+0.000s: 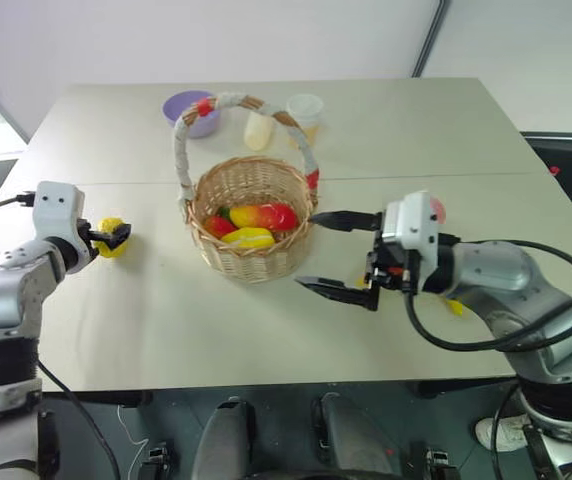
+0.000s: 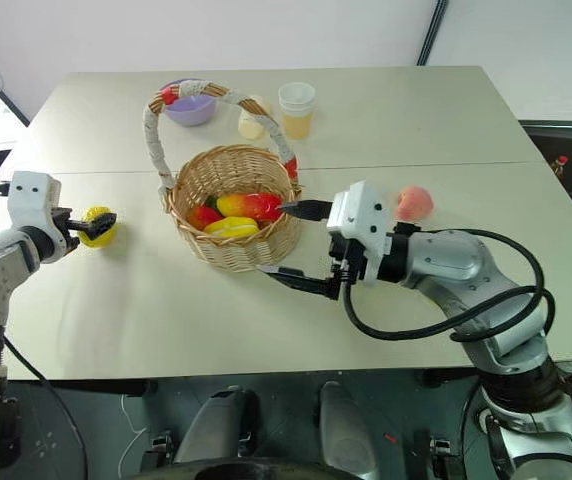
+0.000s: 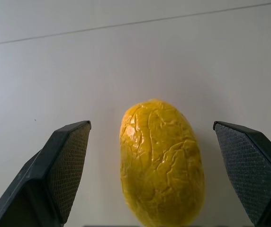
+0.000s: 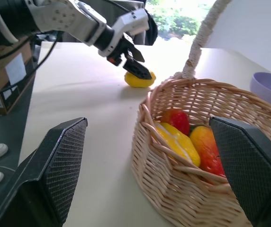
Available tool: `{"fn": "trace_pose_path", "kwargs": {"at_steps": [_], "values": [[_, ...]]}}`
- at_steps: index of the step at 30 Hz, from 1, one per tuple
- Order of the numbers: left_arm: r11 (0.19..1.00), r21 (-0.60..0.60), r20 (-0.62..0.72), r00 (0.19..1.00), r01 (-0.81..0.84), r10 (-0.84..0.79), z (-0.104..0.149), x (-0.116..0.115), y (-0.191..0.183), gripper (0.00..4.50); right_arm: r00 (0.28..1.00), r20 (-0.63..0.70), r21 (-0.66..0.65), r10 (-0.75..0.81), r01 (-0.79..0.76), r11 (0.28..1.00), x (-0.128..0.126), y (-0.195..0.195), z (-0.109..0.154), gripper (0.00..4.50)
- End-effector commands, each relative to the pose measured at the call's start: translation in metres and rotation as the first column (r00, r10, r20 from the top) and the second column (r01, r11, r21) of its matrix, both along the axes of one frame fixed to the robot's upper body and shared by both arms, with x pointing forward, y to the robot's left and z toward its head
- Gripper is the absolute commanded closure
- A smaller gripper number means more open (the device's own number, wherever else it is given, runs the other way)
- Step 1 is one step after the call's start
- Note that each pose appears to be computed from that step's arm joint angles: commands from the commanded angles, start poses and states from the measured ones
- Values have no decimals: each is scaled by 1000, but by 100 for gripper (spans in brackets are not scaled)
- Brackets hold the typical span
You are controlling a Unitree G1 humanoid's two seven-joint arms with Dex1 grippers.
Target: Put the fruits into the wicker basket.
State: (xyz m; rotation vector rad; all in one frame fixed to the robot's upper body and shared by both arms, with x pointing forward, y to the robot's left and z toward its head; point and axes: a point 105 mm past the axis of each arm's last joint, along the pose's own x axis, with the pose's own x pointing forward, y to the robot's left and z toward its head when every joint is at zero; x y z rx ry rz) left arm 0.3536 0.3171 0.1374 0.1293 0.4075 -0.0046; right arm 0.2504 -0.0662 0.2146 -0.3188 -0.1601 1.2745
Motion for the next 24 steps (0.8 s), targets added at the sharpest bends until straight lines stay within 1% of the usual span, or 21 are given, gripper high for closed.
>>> {"fn": "trace_pose_path", "kwargs": {"at_steps": [1,4,7,8,9,10,13,14,17,19,20,21,22,23,24], "values": [[1000,22,-28,1000,-13,14,1,7,3,6,999,43,4,16,-16,1000,-5,6,5,18],[1000,22,-69,997,-14,15,-8,11,3,6,999,45,8,7,-8,1000,-4,8,5,18],[1000,9,-70,998,0,1,-12,17,1,6,999,46,11,0,-1,1000,-4,9,4,18],[1000,8,-65,998,-5,6,-12,18,2,28,999,46,11,-1,1,1000,-4,9,4,7],[1000,1,-55,998,-11,11,-11,19,3,61,999,46,12,-4,3,1000,-3,10,4,0],[1000,-1,-48,999,-11,11,-10,20,4,91,999,47,14,-6,5,1000,-3,10,4,0],[1000,-7,-38,999,-17,17,-7,19,5,245,999,49,16,-10,10,1000,-3,10,4,0],[1000,-1,-40,999,-23,23,-6,17,7,270,999,51,16,-12,11,1000,-3,10,4,0],[999,26,-35,999,-28,29,-1,10,13,270,998,58,17,-19,18,1000,-1,10,4,0],[1000,13,28,1000,7,-8,15,3,12,270,997,65,15,-28,27,1000,1,7,5,0],[997,-11,98,992,76,-75,32,-1,2,270,997,68,12,-35,34,999,3,5,5,0],[981,-15,172,967,192,-187,51,-8,-15,270,996,72,7,-44,44,999,6,2,6,0],[948,4,227,923,318,-311,67,-18,-35,270,996,75,3,-53,53,999,9,-1,6,0],[916,24,254,884,401,-393,75,-27,-49,270,995,77,-1,-58,59,998,10,-3,6,0],[848,31,267,814,528,-517,84,-39,-77,270,994,84,-6,-69,70,998,14,-7,7,0]]}}
